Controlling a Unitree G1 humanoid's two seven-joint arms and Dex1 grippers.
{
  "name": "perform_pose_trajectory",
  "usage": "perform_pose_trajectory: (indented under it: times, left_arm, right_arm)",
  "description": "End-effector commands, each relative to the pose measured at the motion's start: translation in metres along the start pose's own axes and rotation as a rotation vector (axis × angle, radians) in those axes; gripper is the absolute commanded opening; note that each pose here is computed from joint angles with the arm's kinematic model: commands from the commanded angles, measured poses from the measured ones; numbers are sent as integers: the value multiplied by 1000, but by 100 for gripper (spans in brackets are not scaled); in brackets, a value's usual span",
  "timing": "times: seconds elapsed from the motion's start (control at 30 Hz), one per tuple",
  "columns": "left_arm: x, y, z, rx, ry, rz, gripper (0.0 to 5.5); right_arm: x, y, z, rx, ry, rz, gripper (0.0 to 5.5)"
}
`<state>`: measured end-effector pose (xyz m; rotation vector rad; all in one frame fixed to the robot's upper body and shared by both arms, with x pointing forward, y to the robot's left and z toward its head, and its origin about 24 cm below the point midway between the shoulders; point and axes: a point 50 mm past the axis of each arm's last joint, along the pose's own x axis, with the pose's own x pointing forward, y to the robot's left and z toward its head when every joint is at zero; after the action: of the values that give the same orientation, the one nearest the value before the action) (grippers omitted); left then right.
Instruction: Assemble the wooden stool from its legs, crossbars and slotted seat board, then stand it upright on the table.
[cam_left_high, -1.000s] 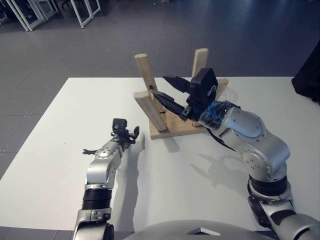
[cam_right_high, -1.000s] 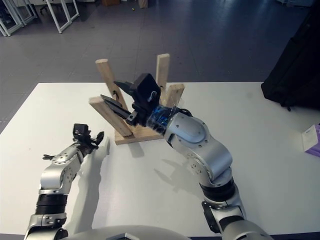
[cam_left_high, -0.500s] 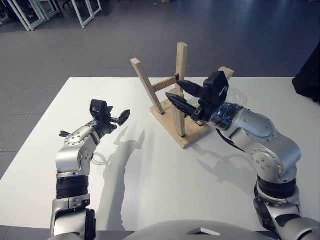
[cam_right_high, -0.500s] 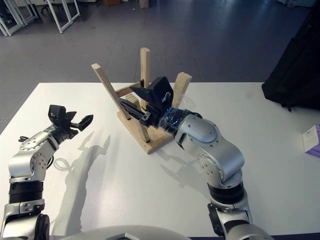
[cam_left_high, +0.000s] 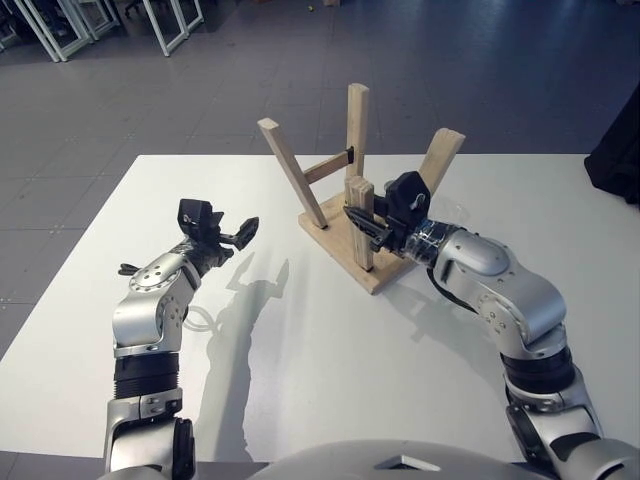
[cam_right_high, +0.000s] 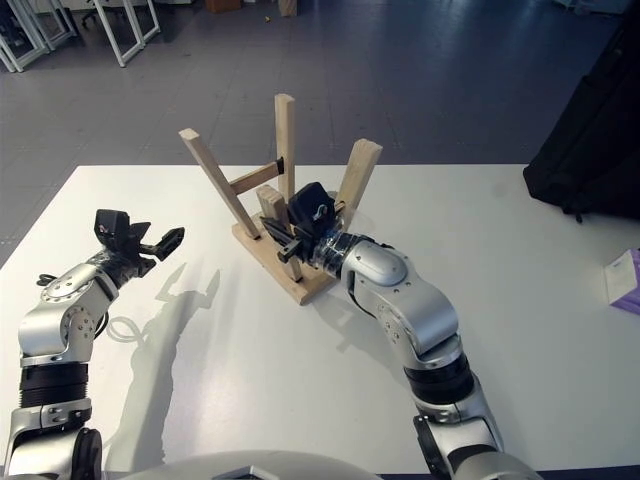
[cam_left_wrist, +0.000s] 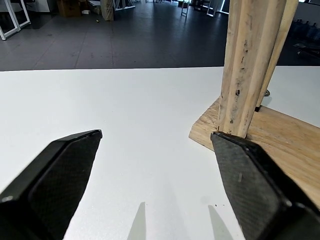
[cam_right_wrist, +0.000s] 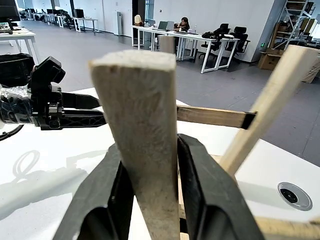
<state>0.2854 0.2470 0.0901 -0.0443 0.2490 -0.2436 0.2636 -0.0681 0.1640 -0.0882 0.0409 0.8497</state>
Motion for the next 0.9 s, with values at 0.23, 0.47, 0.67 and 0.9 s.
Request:
perform_pose_trajectory:
  times: [0.23,0.47,0.67,0.9]
  left_arm:
    - [-53,0,44,127,25,-621,406]
    - [-49,4,73,136,-2,-826,406]
    - [-42,-7,83,179,-68,-941,406]
    - [-40,-16,89,180,-63,-1074,406]
  right_arm:
    - [-58,-63,-3,77,71,216,105]
    - [-73,-47,-23,67,55,465,105]
    - [-79,-51,-24,95,47,540,105]
    - [-78,-57,-19,106,39,558,105]
